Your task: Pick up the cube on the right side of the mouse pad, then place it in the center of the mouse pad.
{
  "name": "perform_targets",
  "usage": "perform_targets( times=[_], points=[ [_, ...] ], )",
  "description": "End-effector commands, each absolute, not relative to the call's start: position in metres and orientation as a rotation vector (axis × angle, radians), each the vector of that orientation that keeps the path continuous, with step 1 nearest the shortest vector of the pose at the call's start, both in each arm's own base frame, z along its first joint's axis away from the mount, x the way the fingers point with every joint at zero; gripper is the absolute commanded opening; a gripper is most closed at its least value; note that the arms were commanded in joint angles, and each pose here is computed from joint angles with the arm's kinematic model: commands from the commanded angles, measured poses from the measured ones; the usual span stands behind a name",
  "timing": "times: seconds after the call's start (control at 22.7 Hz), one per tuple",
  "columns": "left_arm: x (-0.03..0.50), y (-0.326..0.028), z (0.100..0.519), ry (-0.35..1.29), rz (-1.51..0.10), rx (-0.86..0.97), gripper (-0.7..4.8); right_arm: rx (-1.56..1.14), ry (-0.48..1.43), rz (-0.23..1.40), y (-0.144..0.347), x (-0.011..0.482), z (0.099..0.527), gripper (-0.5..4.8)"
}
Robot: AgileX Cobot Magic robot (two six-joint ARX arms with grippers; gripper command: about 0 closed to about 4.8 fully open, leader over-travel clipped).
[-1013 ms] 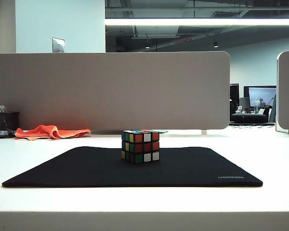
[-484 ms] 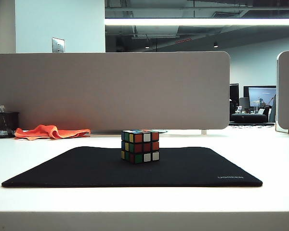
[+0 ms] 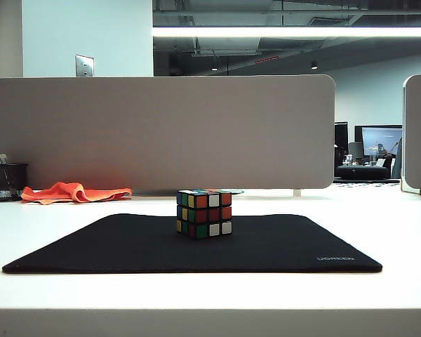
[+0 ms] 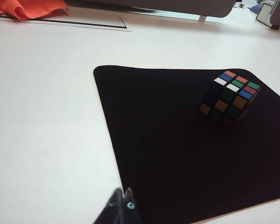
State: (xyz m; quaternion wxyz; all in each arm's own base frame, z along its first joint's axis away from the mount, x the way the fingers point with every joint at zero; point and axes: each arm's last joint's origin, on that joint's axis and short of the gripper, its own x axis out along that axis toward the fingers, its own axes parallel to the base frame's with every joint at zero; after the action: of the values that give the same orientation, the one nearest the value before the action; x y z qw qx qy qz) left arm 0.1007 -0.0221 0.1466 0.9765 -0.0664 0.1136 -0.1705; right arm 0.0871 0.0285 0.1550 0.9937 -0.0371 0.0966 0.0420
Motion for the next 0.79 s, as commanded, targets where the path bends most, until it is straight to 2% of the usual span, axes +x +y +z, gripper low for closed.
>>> perform_targets(
  times=[0.04,0.35,0.57,0.79],
  points=[
    [0.101,-0.022,0.148,0.22,-0.349,-0.137,-0.06,-0.069,0.173,0.086,0.028,0.087,0.158,0.0],
    [0.099,-0.022,0.151,0.193,-0.351,-0.137,-0.06,-0.069,0.173,0.076,0.028,0.087,0.158,0.0],
    [0.095,-0.021,0.157,0.113,-0.357,-0.135,-0.06,-0.066,0.174,0.053,0.026,0.088,0.158,0.0],
    [0.095,-0.021,0.161,0.072,-0.357,-0.135,-0.05,-0.056,0.188,-0.104,0.012,0.092,0.153,0.0]
  ],
)
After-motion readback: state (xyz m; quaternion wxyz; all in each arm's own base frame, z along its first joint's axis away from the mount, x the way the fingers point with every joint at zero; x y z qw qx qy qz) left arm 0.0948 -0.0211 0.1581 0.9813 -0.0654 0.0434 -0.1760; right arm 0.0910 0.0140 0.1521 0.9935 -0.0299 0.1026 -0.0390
